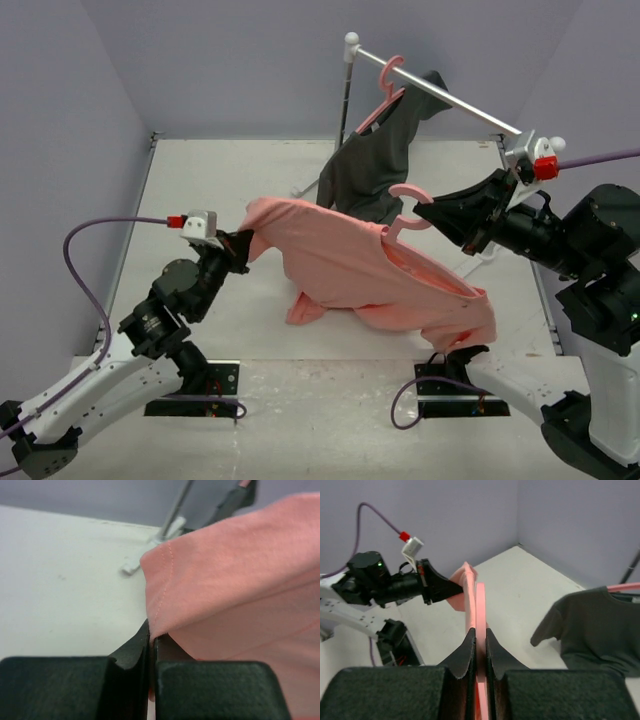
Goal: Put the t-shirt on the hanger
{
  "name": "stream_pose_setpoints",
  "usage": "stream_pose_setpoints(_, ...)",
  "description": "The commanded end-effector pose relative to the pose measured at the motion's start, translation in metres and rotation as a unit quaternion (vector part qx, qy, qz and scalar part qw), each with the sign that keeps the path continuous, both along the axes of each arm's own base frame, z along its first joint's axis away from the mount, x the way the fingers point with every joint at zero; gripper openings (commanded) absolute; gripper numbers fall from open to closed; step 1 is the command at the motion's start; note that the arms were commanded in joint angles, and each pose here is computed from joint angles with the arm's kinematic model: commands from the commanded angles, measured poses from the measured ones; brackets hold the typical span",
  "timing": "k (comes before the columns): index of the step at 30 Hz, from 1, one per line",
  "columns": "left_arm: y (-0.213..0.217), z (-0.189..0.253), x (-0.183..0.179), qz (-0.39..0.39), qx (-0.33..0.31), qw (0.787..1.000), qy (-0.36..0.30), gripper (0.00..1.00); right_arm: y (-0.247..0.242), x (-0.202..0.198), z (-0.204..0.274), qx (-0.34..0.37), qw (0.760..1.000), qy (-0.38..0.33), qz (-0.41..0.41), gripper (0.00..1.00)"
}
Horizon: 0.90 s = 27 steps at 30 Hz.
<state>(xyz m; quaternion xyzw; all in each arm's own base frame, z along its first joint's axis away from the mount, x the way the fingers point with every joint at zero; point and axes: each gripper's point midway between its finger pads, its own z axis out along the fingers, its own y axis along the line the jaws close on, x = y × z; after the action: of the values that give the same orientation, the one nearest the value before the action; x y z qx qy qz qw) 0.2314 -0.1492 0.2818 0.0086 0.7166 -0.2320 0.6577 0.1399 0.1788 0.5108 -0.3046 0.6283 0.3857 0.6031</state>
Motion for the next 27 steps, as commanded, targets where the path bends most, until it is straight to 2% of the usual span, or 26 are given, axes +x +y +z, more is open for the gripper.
stream_pose_setpoints(1,0.078,-0.007,0.029,0.265,-0.017,0.963,0.055,0.00,-0.036,0.032,-0.006,0.010,0.989,-0.003,-0.147,0.00)
stream_pose_setpoints(6,0.091,-0.008,0.069,0.248,-0.063,0.963,0.083,0.00,-0.052,0.040,-0.034,-0.010,0.981,0.005,-0.194,0.00)
stream_pose_setpoints(12,0.086,-0.007,0.085,0.230,-0.076,0.966,0.089,0.00,-0.055,0.039,-0.055,-0.022,0.980,0.013,-0.197,0.00)
stream_pose_setpoints(17,0.053,-0.002,0.088,0.135,-0.083,0.984,0.079,0.00,-0.040,0.043,-0.071,-0.021,0.986,0.022,-0.165,0.00)
stream_pose_setpoints(19,0.043,0.007,0.084,0.099,-0.078,0.990,0.071,0.32,-0.036,0.046,-0.071,-0.023,0.987,0.027,-0.160,0.00)
stream_pose_setpoints(21,0.041,0.017,0.081,0.088,-0.068,0.992,0.063,0.75,-0.036,0.051,-0.071,-0.026,0.986,0.028,-0.164,0.00)
stream_pose_setpoints(23,0.023,0.043,0.071,0.016,-0.037,0.999,0.024,0.87,-0.038,0.057,-0.073,-0.028,0.983,0.035,-0.178,0.00)
stream_pose_setpoints(26,-0.012,0.082,0.042,-0.117,-0.034,0.992,-0.040,0.86,-0.059,0.077,-0.080,-0.017,0.963,0.063,-0.263,0.00)
stream_pose_setpoints(27,-0.017,0.093,0.035,-0.139,-0.034,0.988,-0.052,0.85,-0.063,0.078,-0.083,-0.011,0.957,0.075,-0.279,0.00)
